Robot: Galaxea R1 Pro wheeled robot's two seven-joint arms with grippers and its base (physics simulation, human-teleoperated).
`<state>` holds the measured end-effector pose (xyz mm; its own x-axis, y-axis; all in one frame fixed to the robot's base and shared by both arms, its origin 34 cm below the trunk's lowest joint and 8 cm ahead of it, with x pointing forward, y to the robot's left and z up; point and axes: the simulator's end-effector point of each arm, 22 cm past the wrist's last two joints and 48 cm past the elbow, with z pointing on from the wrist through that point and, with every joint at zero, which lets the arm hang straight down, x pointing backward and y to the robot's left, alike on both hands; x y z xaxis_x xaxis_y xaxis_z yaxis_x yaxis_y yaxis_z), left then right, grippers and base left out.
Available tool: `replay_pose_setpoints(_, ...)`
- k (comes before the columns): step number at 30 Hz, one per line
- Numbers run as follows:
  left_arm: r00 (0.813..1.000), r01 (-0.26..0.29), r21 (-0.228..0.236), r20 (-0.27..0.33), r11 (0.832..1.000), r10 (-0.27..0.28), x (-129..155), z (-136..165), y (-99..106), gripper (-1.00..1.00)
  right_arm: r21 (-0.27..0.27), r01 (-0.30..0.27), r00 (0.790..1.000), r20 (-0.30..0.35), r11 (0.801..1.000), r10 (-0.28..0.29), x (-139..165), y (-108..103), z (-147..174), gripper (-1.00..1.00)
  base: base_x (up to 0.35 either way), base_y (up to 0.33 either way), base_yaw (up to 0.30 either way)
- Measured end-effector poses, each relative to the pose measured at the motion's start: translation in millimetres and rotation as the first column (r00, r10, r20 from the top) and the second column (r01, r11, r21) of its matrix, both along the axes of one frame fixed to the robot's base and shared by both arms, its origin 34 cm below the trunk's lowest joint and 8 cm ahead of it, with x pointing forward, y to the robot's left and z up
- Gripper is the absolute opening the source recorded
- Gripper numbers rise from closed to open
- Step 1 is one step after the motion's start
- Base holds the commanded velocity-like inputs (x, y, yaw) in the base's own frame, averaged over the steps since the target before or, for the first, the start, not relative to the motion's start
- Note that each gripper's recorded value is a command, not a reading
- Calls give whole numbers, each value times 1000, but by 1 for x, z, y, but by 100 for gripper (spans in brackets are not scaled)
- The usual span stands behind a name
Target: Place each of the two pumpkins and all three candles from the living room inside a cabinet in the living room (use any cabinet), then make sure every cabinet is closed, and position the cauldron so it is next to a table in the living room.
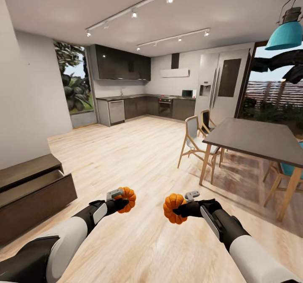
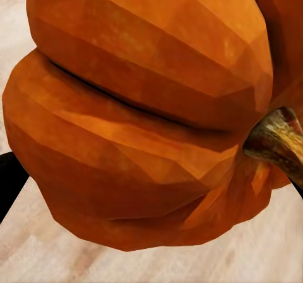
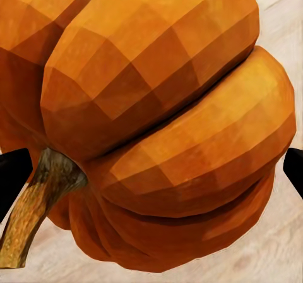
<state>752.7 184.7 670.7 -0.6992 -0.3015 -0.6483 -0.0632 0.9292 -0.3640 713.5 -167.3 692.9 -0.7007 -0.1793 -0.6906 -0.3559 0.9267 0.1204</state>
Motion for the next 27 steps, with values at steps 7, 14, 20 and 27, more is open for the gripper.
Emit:
replay_pose_setpoints(7,1000,0,0,8,1000,0,1,5,0,-100,0,0,1000,8,1000,0,0,0,5,-100,1,0,202)
replay_pose_setpoints(14,1000,2,1,10,1000,-2,-1,7,0,-100,0,0,1000,15,1000,0,1,0,9,-100,7,0,223)
replay_pose_setpoints(20,1000,2,2,12,1000,-2,-1,10,0,-100,-2,-1,1000,21,1000,1,1,0,12,-100,151,0,236)
replay_pose_setpoints(27,1000,3,3,17,1000,-3,-1,12,0,-100,-4,-3,1000,25,1000,3,0,1,14,-100,314,0,260)
